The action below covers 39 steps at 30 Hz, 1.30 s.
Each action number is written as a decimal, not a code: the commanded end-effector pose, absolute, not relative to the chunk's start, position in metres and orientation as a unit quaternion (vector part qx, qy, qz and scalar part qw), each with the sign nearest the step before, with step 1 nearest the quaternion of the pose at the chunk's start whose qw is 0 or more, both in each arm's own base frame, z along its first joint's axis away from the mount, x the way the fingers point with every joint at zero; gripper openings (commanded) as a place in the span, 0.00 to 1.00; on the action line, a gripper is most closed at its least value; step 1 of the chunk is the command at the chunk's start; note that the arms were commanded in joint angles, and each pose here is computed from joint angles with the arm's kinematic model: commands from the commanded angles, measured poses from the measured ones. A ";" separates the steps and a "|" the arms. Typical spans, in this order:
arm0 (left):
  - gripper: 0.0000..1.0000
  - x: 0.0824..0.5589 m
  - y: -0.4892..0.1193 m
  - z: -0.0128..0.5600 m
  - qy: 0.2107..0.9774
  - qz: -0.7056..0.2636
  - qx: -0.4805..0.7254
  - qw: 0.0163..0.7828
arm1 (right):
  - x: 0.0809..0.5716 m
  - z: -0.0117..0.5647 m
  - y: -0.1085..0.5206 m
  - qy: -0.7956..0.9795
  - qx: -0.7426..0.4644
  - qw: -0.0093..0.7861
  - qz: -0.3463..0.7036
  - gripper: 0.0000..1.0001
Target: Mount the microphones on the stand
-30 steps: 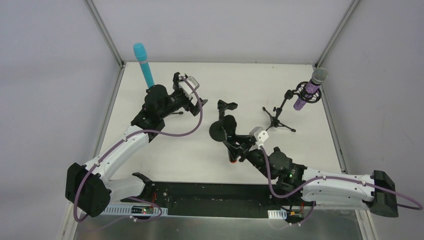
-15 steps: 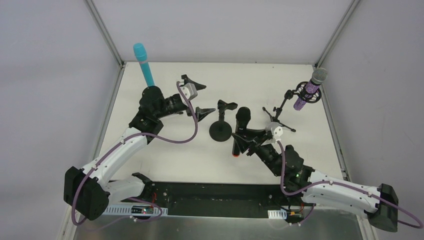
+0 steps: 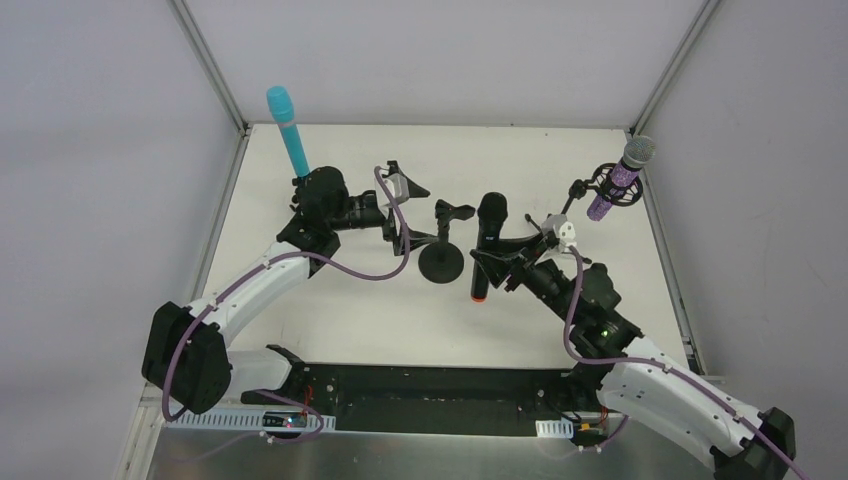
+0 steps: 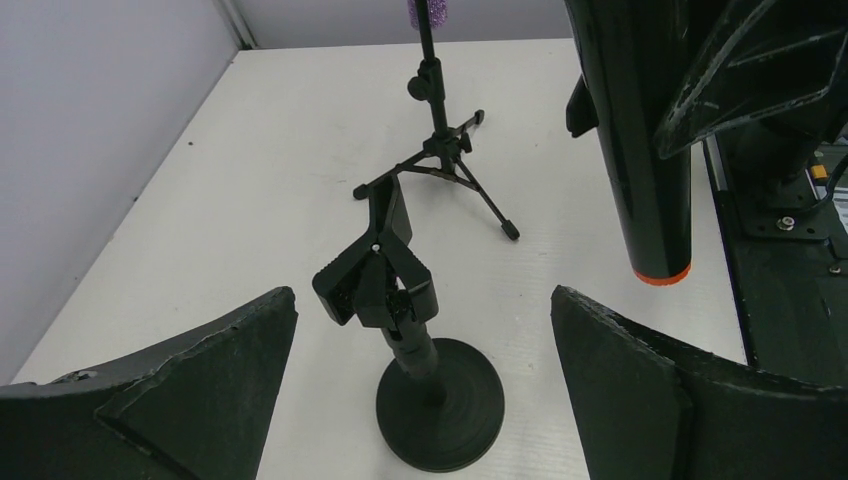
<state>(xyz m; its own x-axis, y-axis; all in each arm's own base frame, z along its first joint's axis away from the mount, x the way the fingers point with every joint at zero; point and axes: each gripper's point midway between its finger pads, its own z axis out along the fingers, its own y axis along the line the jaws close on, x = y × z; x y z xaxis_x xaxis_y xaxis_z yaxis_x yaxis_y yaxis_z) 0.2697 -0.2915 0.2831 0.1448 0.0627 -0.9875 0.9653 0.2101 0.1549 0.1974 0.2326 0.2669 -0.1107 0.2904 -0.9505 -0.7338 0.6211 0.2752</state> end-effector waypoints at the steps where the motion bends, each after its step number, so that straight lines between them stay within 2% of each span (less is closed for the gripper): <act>1: 0.98 0.266 -0.300 0.293 0.477 -0.394 0.521 0.588 | 0.187 0.321 0.241 0.573 -0.198 0.646 0.464 0.00; 8: 0.99 0.272 -0.302 0.287 0.481 -0.395 0.518 0.586 | 0.217 0.343 0.224 0.569 -0.184 0.673 0.434 0.00; 23: 0.99 0.267 -0.307 0.295 0.456 -0.420 0.537 0.572 | 0.286 0.348 0.208 0.543 -0.139 0.733 0.385 0.00; 32: 0.98 0.275 -0.321 0.311 0.450 -0.452 0.546 0.543 | 0.303 0.361 0.206 0.514 -0.148 0.768 0.352 0.00; 39: 0.98 0.276 -0.320 0.298 0.449 -0.450 0.556 0.536 | 0.313 0.359 0.207 0.503 -0.149 0.781 0.338 0.00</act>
